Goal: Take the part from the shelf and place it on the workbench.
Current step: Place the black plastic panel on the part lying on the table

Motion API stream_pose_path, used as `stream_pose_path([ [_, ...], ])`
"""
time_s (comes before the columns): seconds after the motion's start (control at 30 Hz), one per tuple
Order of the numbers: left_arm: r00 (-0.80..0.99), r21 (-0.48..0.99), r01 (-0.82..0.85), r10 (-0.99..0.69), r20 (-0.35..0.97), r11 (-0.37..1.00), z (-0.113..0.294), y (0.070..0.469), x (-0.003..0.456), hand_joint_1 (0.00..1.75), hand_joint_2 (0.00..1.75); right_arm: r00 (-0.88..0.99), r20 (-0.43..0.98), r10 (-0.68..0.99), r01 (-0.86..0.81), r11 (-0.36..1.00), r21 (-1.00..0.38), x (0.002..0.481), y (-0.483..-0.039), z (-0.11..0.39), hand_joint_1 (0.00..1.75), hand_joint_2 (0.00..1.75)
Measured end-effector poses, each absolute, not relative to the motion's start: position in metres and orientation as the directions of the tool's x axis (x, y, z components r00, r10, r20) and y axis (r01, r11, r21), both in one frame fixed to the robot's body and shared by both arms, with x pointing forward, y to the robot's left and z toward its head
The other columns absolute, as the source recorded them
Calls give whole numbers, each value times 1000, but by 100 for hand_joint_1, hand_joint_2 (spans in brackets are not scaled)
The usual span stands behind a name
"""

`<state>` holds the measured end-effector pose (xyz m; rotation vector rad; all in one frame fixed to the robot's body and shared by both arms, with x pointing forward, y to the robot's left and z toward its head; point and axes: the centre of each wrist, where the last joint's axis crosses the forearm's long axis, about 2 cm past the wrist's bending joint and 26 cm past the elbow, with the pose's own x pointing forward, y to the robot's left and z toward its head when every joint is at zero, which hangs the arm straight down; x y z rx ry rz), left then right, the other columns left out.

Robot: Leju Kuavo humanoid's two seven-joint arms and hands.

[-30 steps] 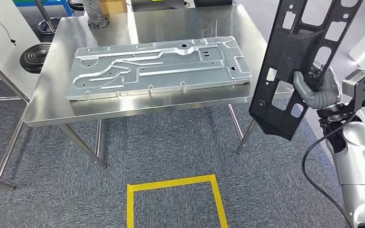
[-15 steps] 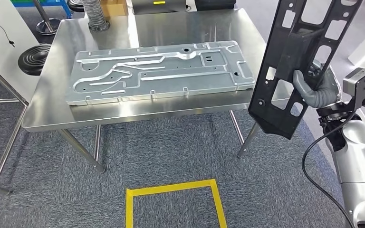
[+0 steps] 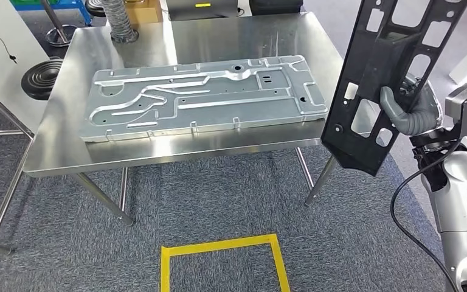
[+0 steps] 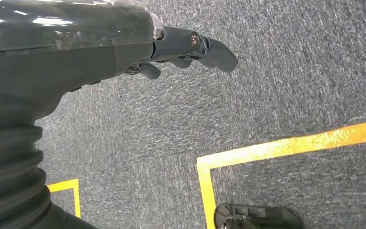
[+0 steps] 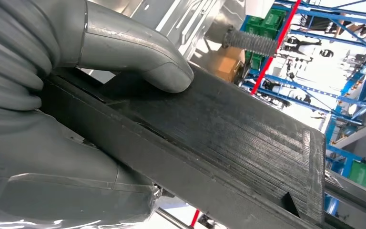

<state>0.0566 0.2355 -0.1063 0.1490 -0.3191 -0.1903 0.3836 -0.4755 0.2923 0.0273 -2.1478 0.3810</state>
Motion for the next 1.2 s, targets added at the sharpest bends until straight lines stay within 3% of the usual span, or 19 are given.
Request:
stream_pose_path([
  [1.2,927,173,168,-215,306,970,-105,233,61,0,175,-572,809,134,-152,952,-265,379,-472,288,171,175],
])
